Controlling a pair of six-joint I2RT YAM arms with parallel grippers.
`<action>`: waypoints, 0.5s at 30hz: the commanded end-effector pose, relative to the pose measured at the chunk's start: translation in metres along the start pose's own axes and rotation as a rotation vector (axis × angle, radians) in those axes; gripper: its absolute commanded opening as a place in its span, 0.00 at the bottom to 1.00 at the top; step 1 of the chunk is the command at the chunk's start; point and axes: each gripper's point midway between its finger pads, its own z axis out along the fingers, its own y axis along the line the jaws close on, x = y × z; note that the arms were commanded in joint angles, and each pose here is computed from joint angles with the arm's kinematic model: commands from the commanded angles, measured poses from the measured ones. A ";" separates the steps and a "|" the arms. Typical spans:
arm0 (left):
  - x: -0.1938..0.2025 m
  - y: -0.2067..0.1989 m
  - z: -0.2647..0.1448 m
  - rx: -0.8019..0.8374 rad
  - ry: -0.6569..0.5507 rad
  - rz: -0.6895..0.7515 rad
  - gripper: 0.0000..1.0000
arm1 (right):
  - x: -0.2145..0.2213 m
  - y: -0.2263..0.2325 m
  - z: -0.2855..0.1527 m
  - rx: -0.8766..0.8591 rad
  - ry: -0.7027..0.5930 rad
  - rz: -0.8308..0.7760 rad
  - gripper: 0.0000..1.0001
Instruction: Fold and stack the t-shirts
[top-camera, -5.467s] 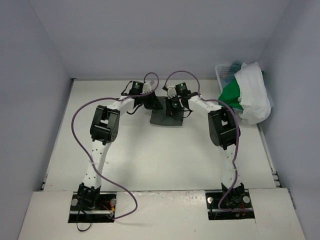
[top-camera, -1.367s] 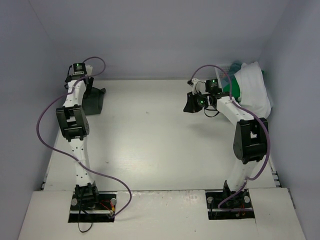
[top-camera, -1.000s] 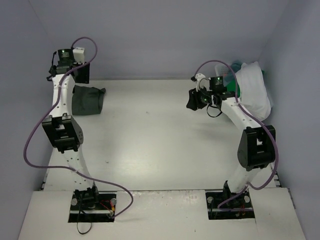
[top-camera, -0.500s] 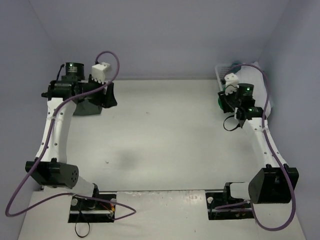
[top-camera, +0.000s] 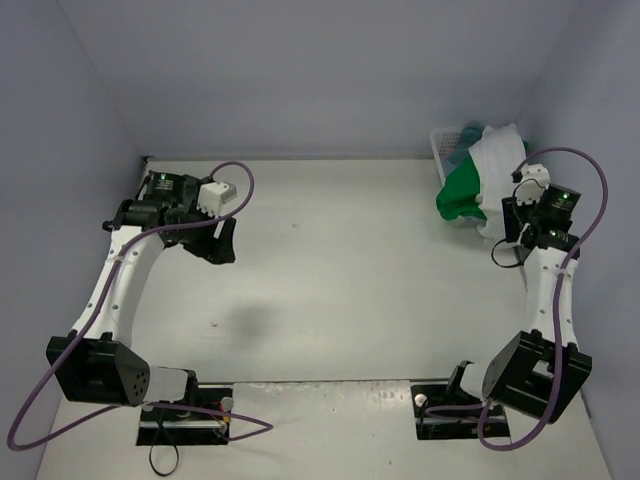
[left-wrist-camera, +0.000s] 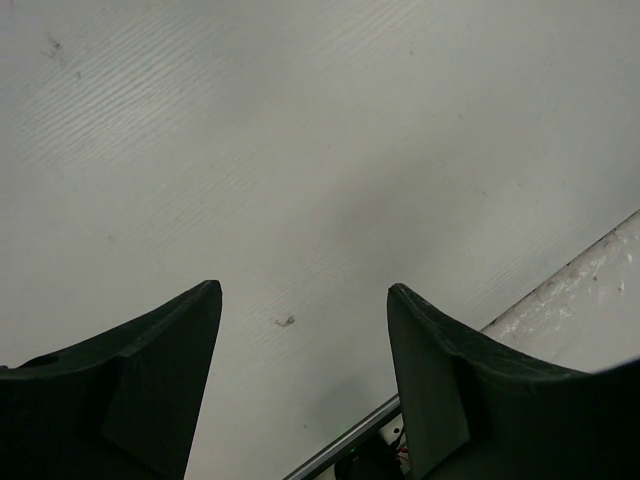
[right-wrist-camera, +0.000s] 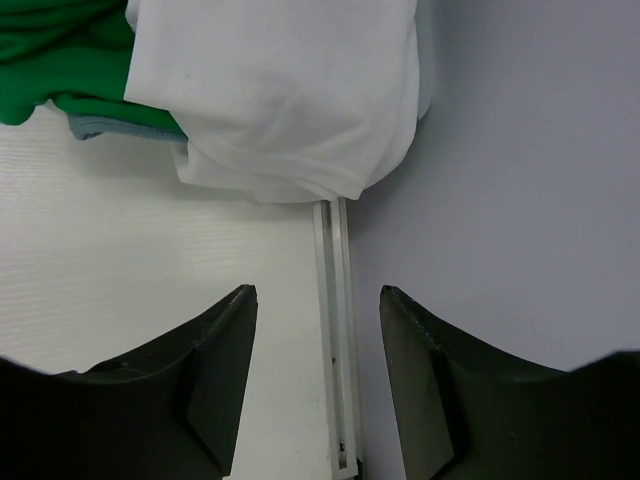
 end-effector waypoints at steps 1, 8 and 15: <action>-0.032 0.009 -0.020 -0.081 -0.130 0.098 0.62 | -0.021 -0.001 -0.004 -0.043 -0.077 -0.016 0.49; -0.034 0.011 -0.020 -0.091 -0.141 0.103 0.62 | -0.041 0.015 0.010 -0.179 -0.115 0.007 0.49; -0.036 0.015 -0.018 -0.101 -0.138 0.101 0.62 | -0.057 0.028 0.043 -0.309 -0.118 0.051 0.49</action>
